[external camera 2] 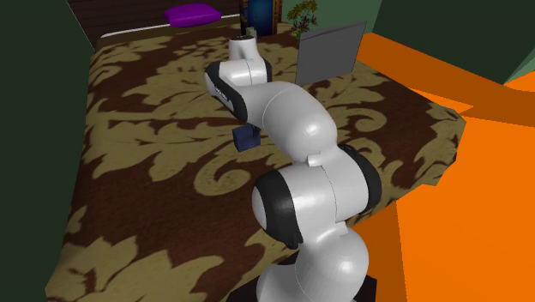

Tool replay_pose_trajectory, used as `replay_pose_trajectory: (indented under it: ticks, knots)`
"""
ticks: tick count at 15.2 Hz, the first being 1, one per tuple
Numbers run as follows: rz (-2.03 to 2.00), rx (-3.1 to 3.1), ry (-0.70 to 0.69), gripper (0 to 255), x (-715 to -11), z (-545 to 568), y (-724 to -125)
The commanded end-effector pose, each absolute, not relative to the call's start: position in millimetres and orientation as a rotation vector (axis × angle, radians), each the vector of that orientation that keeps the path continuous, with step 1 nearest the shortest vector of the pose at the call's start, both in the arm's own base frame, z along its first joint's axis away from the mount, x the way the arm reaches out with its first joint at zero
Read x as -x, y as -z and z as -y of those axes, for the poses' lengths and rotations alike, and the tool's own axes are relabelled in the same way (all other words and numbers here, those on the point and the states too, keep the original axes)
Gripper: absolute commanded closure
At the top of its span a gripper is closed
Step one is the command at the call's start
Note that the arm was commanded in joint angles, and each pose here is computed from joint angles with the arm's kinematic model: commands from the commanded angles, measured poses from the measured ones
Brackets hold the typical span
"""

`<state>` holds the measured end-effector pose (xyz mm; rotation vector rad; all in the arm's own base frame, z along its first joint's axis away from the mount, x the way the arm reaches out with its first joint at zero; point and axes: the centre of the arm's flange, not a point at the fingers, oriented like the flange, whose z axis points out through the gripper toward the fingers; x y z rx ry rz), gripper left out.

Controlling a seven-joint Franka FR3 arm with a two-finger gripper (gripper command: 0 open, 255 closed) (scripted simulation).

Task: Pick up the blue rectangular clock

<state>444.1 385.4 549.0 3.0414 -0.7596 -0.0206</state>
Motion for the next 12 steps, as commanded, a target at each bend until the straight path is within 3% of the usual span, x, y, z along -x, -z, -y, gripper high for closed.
replay_pose_trajectory:
  ticks: [1, 5, 6, 12]
  knots:
    - [0.761, -3.041, 0.021, 0, -444.7, -386.5, -539.6]
    - [0.761, -3.042, 0.021, 0, -444.7, -386.5, -526.0]
    - [0.761, -3.042, 0.021, 255, -444.6, -386.6, -526.4]
    - [0.761, -3.042, 0.021, 255, -444.6, -386.2, -526.8]
